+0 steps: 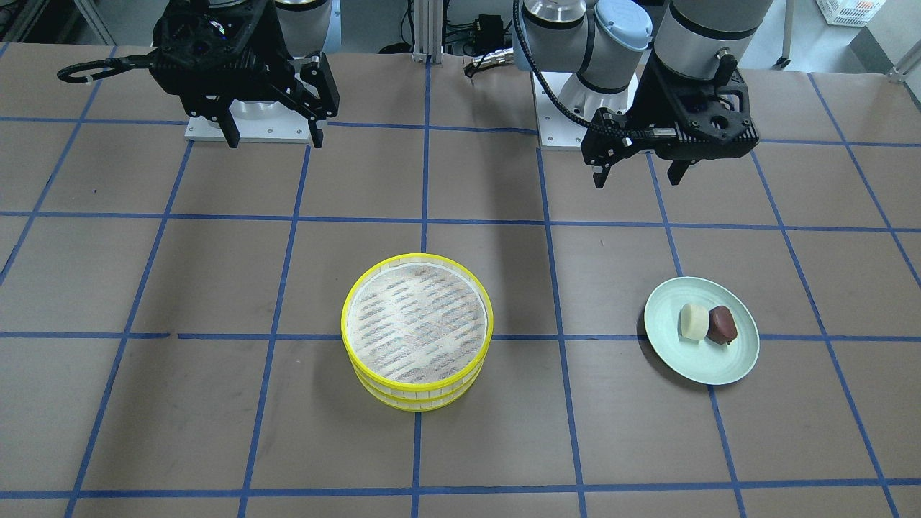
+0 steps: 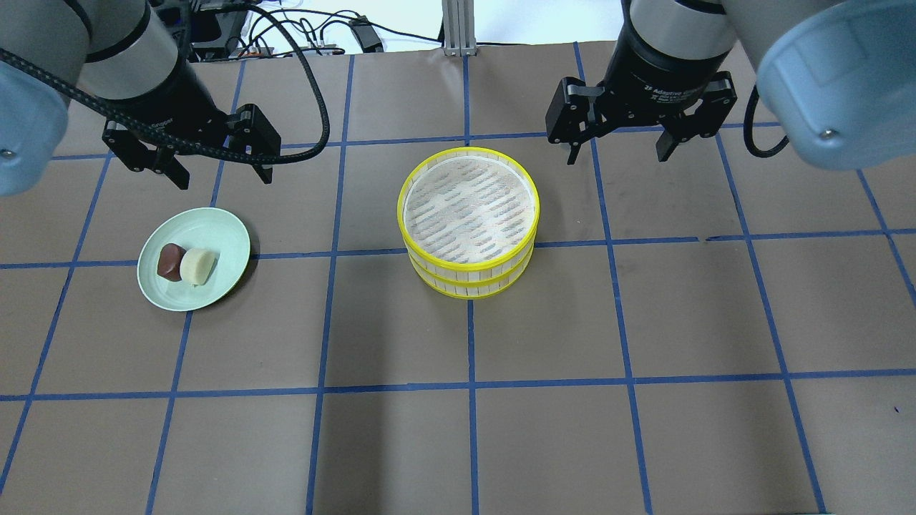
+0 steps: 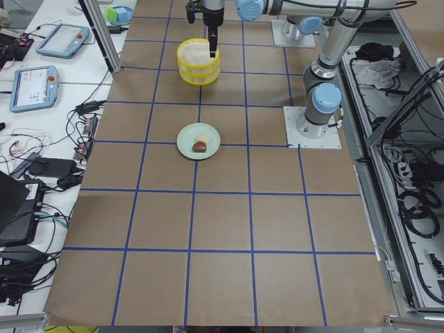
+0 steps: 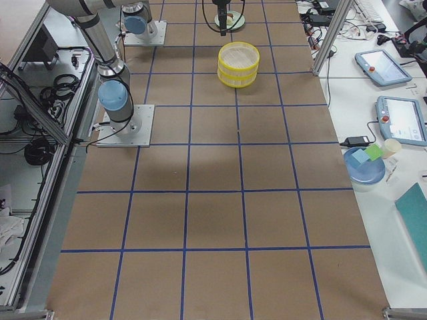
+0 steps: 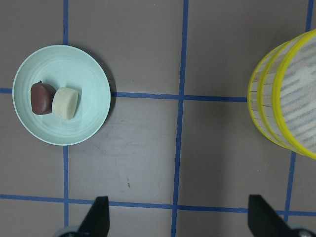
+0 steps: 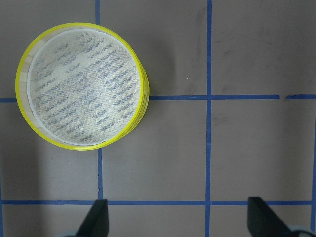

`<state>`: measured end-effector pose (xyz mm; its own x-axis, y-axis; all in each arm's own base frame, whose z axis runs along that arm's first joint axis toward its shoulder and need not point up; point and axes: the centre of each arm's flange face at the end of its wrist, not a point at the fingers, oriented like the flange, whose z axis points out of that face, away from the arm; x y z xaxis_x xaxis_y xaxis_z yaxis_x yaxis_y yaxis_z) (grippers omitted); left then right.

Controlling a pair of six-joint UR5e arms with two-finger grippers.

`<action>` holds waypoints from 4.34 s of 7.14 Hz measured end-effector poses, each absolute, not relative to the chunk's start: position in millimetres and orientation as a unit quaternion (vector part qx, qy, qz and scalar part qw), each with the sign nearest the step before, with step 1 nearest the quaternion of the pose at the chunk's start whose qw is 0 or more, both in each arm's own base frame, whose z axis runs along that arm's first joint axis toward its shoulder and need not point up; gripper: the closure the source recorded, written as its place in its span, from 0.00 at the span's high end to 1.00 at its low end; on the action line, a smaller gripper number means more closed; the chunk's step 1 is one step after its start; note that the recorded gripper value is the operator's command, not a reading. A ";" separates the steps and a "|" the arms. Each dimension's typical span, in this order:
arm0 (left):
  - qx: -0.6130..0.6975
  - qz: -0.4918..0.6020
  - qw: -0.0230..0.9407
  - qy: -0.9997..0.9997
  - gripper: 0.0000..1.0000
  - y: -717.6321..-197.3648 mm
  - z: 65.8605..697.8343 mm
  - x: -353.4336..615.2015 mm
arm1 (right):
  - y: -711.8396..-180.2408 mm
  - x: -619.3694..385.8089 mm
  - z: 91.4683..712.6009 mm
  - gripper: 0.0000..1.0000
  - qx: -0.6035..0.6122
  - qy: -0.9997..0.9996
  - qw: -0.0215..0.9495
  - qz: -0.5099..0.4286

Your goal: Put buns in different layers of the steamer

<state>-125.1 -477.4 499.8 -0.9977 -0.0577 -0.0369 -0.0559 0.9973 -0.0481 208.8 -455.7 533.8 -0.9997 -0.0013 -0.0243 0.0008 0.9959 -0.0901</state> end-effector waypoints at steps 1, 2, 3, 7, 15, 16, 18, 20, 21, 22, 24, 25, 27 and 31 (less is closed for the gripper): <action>-0.028 -0.024 0.019 0.999 1.00 -477.7 500.0 -124.6 | -455.7 208.6 533.8 1.00 0.000 0.999 0.011 -0.045; -0.028 -0.025 0.020 0.999 1.00 -477.8 500.1 -124.3 | -455.6 208.4 533.6 1.00 0.000 0.999 0.010 -0.045; -0.030 -0.025 0.023 0.999 1.00 -478.2 500.3 -122.4 | -455.5 208.5 533.3 1.00 0.000 0.999 0.009 -0.044; -0.047 -0.012 0.041 0.998 1.00 -491.4 493.4 -62.7 | -455.2 208.7 532.7 1.00 -0.001 0.999 0.008 -0.043; 0.017 0.054 -0.012 0.998 1.00 -547.0 359.3 60.3 | -500.8 229.5 399.8 0.97 -0.007 0.999 -0.006 0.031; 0.024 0.069 -0.021 0.997 1.00 -553.6 335.6 64.0 | -524.3 235.7 368.7 0.94 -0.001 1.000 -0.004 0.021; 0.035 0.088 -0.031 0.995 0.84 -566.9 295.4 69.0 | -548.0 251.0 329.0 0.76 0.031 1.000 -0.001 0.006; 0.036 0.100 -0.035 0.994 0.83 -575.3 267.7 74.0 | -555.4 265.6 299.0 0.35 0.044 0.999 -0.017 0.006; 0.036 0.101 -0.034 0.994 0.83 -579.7 256.1 77.3 | -557.1 267.9 289.3 0.22 0.047 0.999 -0.021 0.011; 0.036 0.099 -0.032 0.994 0.83 -584.2 246.2 80.2 | -557.7 268.8 283.9 0.08 0.048 0.998 -0.023 0.015; 0.038 0.100 -0.019 0.994 0.83 -590.6 229.0 86.0 | -558.2 269.4 280.1 0.00 0.045 0.999 -0.023 0.019; 0.039 0.103 -0.016 0.994 0.83 -592.8 220.5 87.9 | -558.1 269.3 281.4 0.00 0.043 0.999 -0.023 0.018; 0.040 0.109 -0.014 0.993 0.83 -595.1 207.6 89.7 | -556.8 266.5 294.3 0.00 0.039 0.999 -0.026 0.012; 0.039 0.111 -0.016 0.993 0.83 -596.8 202.8 90.2 | -522.4 196.8 396.9 0.00 0.018 0.999 -0.026 0.022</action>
